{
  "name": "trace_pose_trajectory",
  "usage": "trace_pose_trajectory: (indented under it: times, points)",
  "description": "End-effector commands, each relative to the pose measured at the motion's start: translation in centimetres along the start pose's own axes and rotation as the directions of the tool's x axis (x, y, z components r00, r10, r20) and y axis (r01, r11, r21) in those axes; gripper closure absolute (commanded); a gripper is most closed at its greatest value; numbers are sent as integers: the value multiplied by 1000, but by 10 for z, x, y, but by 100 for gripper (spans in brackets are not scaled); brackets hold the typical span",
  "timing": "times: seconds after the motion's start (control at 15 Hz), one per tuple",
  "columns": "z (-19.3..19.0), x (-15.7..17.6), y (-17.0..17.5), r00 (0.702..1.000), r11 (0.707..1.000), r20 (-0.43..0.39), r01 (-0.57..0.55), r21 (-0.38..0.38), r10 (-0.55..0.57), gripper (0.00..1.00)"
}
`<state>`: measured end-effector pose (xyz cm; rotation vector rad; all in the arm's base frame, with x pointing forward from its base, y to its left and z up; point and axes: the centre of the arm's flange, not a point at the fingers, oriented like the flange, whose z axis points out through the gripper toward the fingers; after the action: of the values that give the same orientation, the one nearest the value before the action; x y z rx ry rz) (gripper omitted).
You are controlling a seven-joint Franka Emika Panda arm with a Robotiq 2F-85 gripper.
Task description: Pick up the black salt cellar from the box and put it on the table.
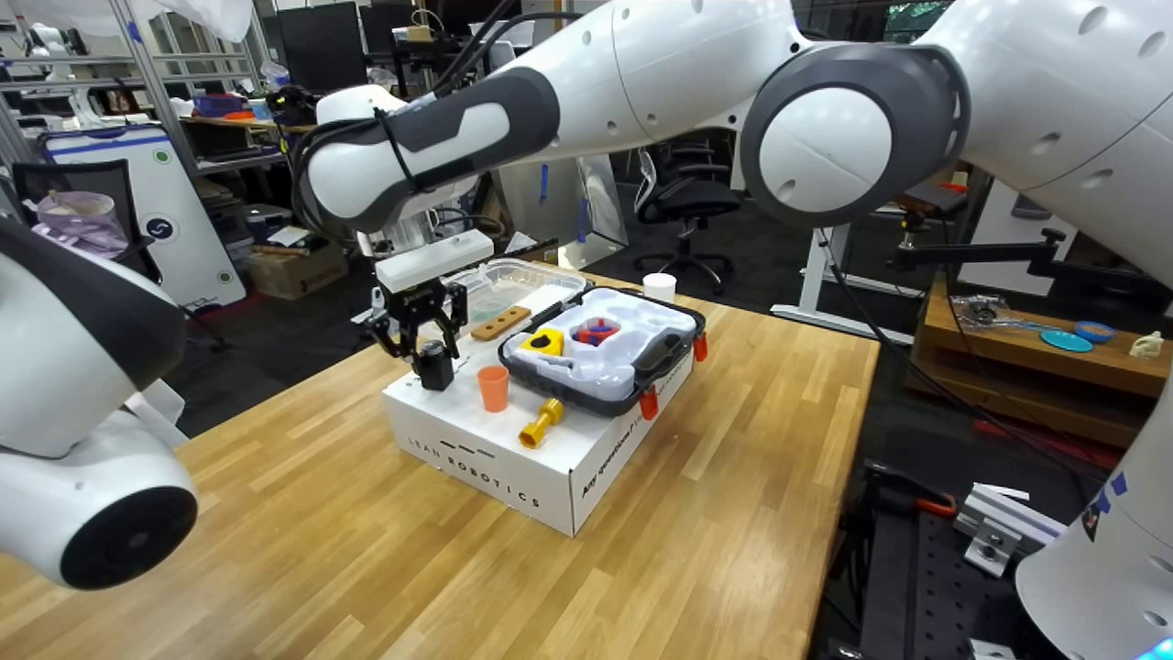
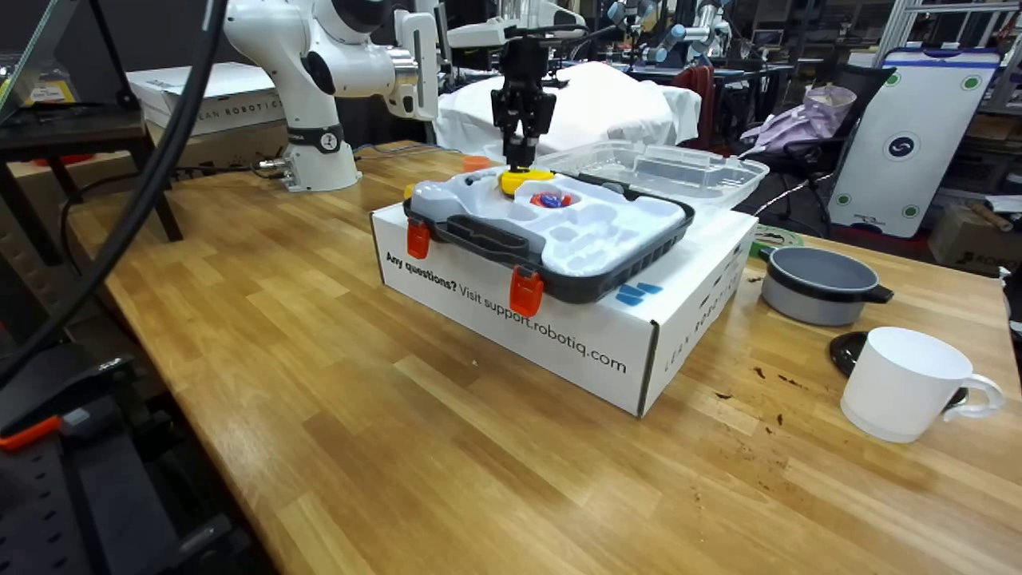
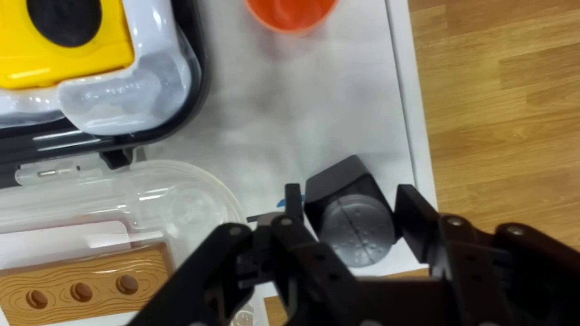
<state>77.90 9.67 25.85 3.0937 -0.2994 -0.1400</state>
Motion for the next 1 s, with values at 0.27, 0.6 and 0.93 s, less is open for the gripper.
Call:
trace_pose_trajectory:
  times: [0.27, 0.6, 0.93]
  points:
    - [-11, 10, 4, 1000, 1000, 10, -21, 21, 21, 86]
    - [-24, 2, 0, 1000, 1000, -10, -12, 23, 12, 86]
    - [-42, -17, -8, 1000, 999, -21, 19, 35, -18, 86]
